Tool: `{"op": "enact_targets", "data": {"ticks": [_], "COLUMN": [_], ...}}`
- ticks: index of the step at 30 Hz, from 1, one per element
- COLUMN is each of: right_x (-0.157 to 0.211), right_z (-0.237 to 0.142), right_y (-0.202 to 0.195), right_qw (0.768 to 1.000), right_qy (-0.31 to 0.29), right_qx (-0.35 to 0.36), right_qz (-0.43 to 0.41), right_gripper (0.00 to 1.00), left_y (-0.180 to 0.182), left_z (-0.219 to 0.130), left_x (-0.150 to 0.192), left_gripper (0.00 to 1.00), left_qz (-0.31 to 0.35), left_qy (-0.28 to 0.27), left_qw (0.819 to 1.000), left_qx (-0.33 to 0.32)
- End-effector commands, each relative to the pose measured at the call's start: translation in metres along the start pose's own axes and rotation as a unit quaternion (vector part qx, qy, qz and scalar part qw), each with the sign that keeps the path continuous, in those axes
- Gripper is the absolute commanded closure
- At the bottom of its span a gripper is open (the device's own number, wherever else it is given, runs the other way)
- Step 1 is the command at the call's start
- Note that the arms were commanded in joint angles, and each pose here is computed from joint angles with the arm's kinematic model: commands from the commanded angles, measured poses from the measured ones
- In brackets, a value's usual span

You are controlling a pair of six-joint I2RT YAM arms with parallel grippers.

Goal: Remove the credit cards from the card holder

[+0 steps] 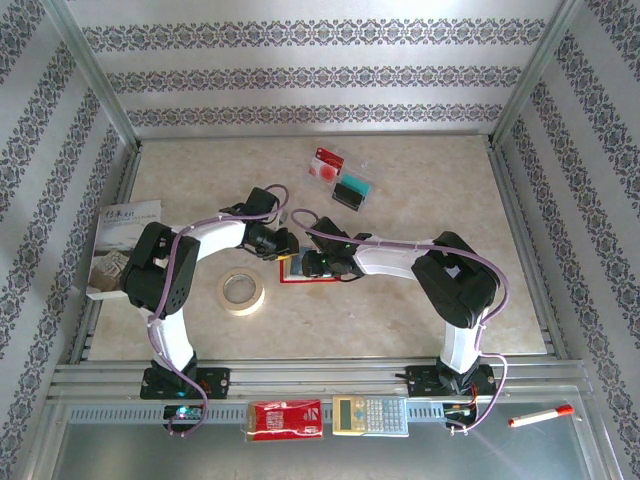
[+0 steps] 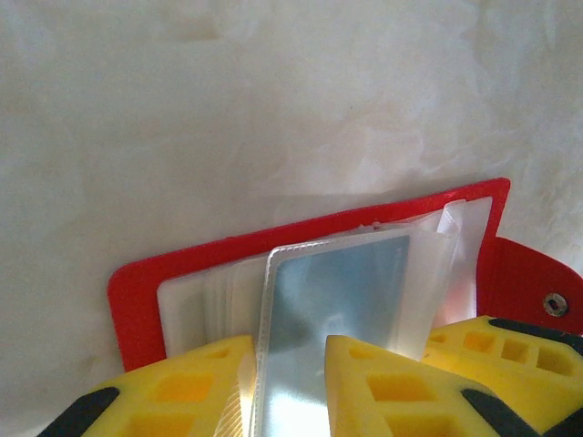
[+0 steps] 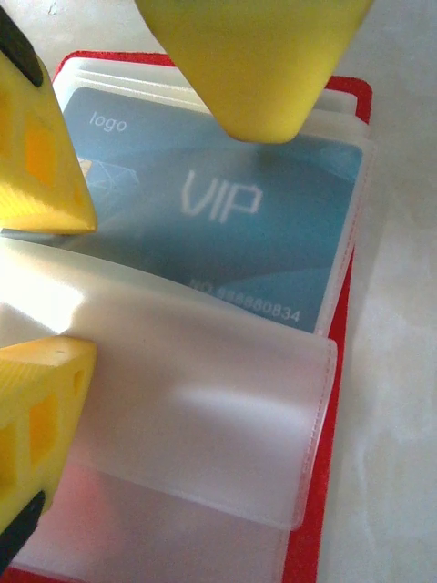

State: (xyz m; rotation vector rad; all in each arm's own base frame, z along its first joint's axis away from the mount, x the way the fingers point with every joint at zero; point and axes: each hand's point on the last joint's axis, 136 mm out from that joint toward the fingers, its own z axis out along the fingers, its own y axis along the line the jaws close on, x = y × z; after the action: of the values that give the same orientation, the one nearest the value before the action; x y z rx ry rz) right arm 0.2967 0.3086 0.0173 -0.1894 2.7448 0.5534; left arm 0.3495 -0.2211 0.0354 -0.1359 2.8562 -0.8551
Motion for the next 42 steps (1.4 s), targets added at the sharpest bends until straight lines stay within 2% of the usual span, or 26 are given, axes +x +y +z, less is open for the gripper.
{"op": "enact_targets", "data": {"ticks": [1,12,19,24,31,42], "right_x": [0.049,0.049,0.05,0.05,0.05,0.037], "right_z": [0.021,0.021,0.02,0.02,0.022,0.01], "right_y": [-0.053,-0.055,-0.056,-0.056,-0.056,-0.038], "right_qw": [0.994,0.994,0.993,0.993,0.993,0.997], "right_qy": [0.077,0.076,0.077,0.077,0.079,0.062], "right_qx": [0.08,0.08,0.08,0.079,0.076,0.034], "right_qz": [0.022,0.027,0.028,0.029,0.032,0.021], "right_gripper": [0.62,0.63,0.64,0.64,0.65,0.65], "left_y": [0.01,0.001,0.013,0.0,-0.029,-0.022], "left_z": [0.004,-0.006,0.003,0.011,-0.002,-0.014], "left_x": [0.002,0.007,0.017,0.026,0.026,0.02], "left_gripper": [0.71,0.72,0.72,0.73,0.75,0.8], "left_qz": [0.013,0.028,0.029,0.031,0.051,0.059], "left_qy": [0.007,0.009,0.034,0.059,0.058,0.034], "left_qw": [0.999,0.999,0.998,0.998,0.995,0.997], "left_qx": [-0.036,-0.019,-0.036,0.004,0.067,0.033]}}
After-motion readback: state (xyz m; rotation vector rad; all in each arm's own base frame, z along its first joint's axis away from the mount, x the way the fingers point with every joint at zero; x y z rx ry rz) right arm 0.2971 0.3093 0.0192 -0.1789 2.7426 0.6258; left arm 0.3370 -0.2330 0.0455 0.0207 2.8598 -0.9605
